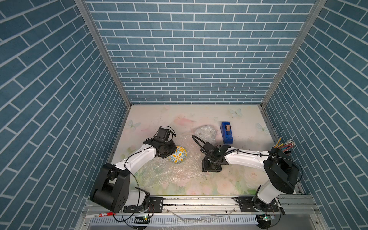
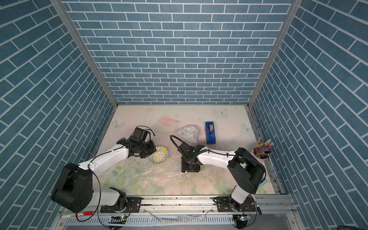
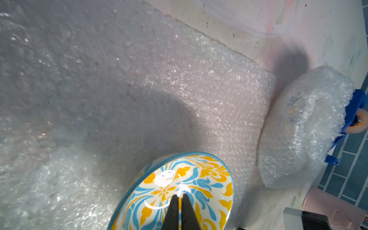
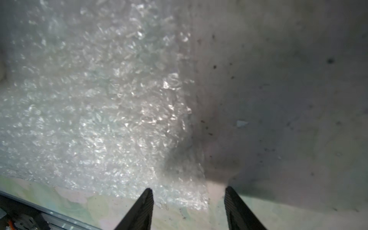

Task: Wrap bowls in bubble wrap
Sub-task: Place the bowl on the bubble wrap, then wrap the bowl in bubble wrap.

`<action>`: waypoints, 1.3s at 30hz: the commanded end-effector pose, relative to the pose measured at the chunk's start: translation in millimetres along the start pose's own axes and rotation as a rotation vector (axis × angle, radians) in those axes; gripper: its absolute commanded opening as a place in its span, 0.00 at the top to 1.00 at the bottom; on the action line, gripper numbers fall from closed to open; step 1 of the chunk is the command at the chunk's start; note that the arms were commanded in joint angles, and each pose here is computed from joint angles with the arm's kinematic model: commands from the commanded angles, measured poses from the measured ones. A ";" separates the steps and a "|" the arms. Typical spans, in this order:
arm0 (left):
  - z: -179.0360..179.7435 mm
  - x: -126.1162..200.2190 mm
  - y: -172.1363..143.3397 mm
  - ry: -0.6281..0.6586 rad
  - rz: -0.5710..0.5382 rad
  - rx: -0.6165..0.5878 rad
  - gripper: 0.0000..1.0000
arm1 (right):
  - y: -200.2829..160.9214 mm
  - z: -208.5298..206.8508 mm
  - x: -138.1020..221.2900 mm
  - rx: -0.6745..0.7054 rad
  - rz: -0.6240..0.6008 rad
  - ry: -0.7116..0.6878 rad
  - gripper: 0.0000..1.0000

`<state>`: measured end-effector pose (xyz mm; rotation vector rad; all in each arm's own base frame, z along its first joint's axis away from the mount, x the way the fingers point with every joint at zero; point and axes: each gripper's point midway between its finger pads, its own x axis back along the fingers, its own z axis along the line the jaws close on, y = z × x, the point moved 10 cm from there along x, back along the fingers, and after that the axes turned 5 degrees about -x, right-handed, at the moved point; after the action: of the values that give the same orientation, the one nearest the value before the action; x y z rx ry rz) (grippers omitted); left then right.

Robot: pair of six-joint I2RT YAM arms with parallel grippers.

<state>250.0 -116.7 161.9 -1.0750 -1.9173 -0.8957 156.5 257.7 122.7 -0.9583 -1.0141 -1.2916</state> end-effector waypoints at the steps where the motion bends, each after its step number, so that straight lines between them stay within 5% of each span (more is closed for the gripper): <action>1: 4.7 -6.4 -3.9 0.017 0.008 0.002 0.91 | 3.5 14.1 -10.5 -0.037 0.018 0.063 0.48; 4: 5.5 -9.6 -3.9 0.022 0.014 0.002 0.92 | 2.5 14.7 -20.2 -0.043 0.053 0.064 0.61; 7: 7.3 -14.2 -4.0 0.031 0.020 0.004 0.92 | 6.1 18.2 -10.9 -0.025 0.023 0.059 0.97; 8: 8.4 -16.0 -4.4 0.035 0.022 0.005 0.92 | 8.0 21.2 -1.6 -0.012 -0.002 0.070 1.00; 14: 13.1 -23.9 -8.2 0.047 0.045 0.012 0.94 | 21.6 54.4 62.1 0.127 -0.168 0.172 1.00; 18: 13.4 -23.8 -8.5 0.047 0.045 0.011 0.94 | 37.6 89.2 74.8 0.223 -0.171 0.248 1.00; 28: 13.2 -21.7 -8.5 0.052 0.041 0.006 0.94 | 73.3 146.2 45.4 0.316 -0.113 0.325 1.00; 39: 10.9 0.2 -11.1 0.029 -0.026 0.033 0.93 | 74.0 135.6 -13.2 0.243 0.028 0.226 0.96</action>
<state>246.4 -115.2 143.7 -1.0555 -1.8836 -0.8748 227.3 395.8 156.2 -0.5831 -0.9612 -1.2259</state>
